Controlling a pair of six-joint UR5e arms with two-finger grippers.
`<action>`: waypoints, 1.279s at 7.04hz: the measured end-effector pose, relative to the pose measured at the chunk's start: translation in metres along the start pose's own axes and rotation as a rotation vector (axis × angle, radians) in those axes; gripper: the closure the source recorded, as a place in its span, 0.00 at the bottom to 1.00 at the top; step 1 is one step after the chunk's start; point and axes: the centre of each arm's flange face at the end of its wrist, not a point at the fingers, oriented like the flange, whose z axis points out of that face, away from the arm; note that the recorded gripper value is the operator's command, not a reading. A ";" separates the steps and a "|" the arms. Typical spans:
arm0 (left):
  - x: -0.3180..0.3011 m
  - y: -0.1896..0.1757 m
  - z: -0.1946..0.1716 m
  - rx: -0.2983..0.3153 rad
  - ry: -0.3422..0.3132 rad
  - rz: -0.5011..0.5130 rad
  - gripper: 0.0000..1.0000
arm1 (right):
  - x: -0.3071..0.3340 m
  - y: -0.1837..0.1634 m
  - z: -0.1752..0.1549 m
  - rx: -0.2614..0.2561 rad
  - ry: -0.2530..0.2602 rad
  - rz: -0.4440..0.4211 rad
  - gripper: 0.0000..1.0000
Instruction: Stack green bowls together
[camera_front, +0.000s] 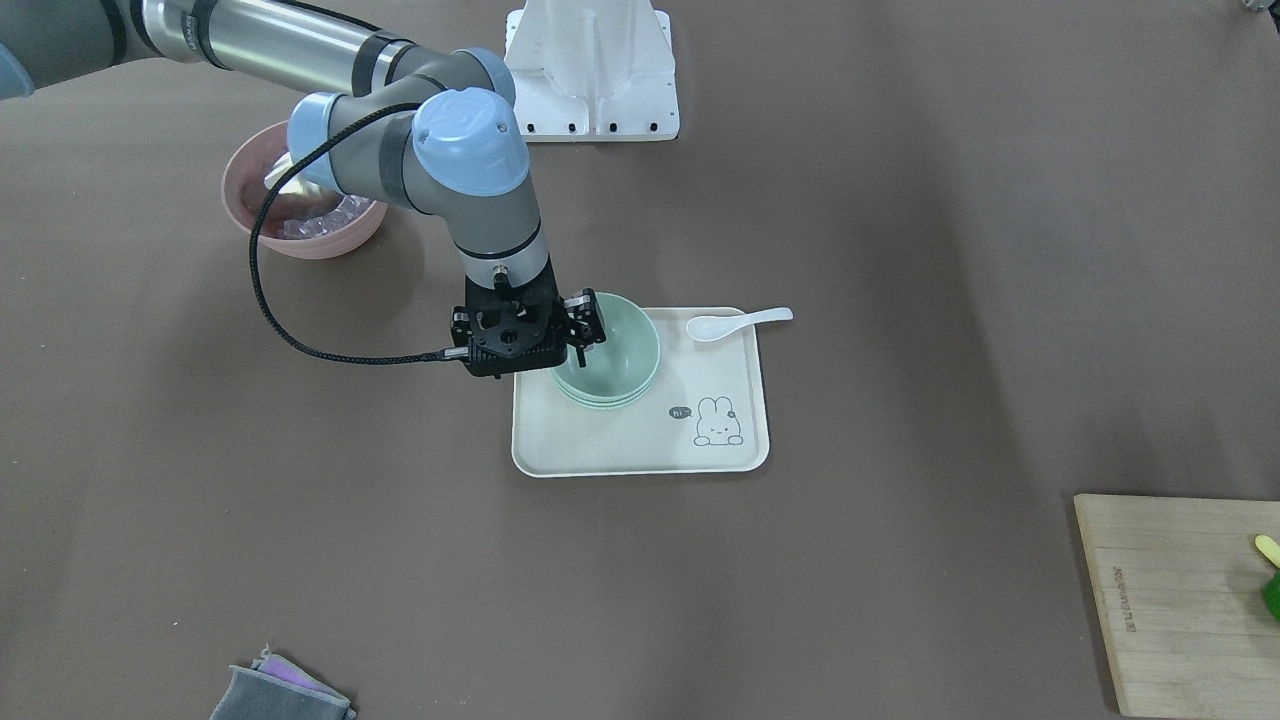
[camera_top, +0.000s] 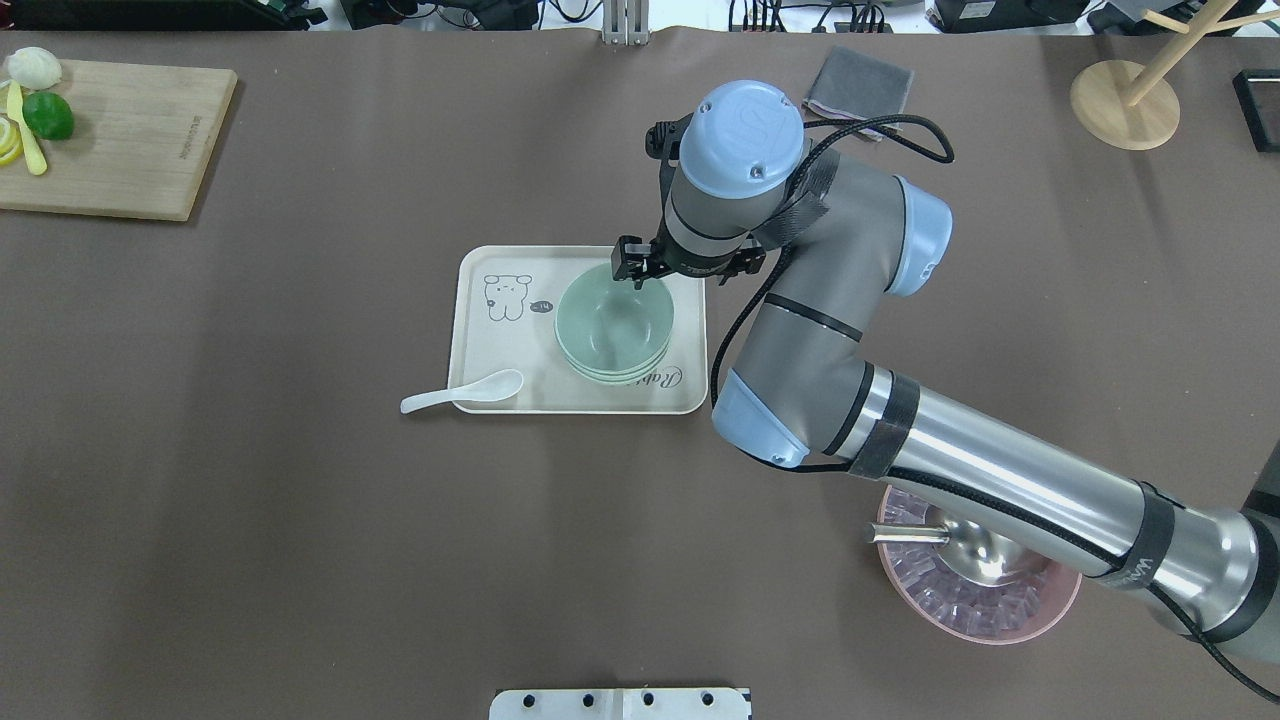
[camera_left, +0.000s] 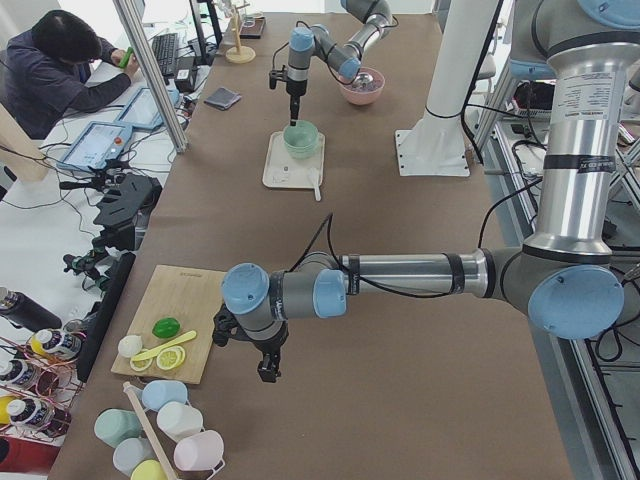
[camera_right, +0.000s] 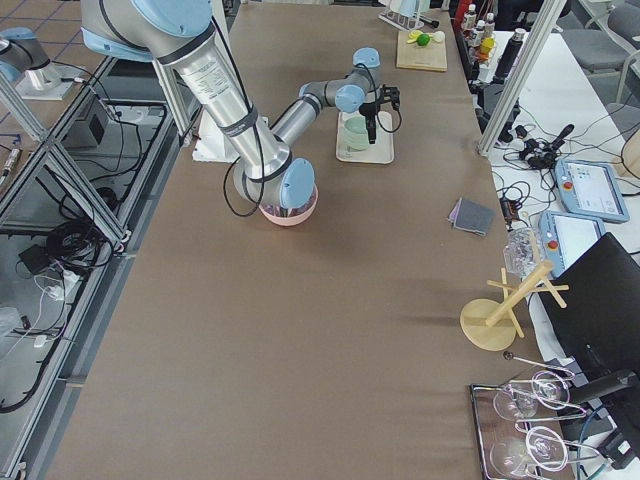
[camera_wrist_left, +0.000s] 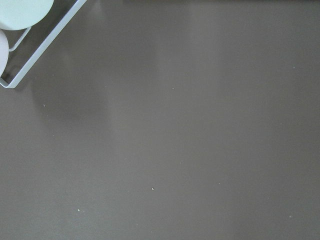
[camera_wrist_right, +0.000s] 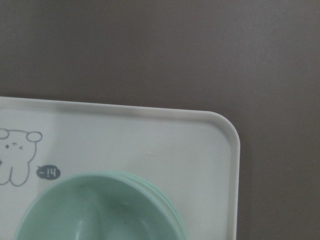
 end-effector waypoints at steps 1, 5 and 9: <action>0.000 0.000 0.000 0.000 0.002 0.000 0.01 | 0.022 -0.013 -0.006 -0.009 0.048 -0.031 0.00; -0.005 0.012 0.006 -0.016 -0.002 -0.025 0.01 | 0.189 -0.033 -0.039 -0.029 0.136 -0.149 0.00; 0.045 0.021 -0.041 0.053 0.001 -0.213 0.01 | 0.406 -0.015 -0.077 -0.119 0.153 -0.195 0.00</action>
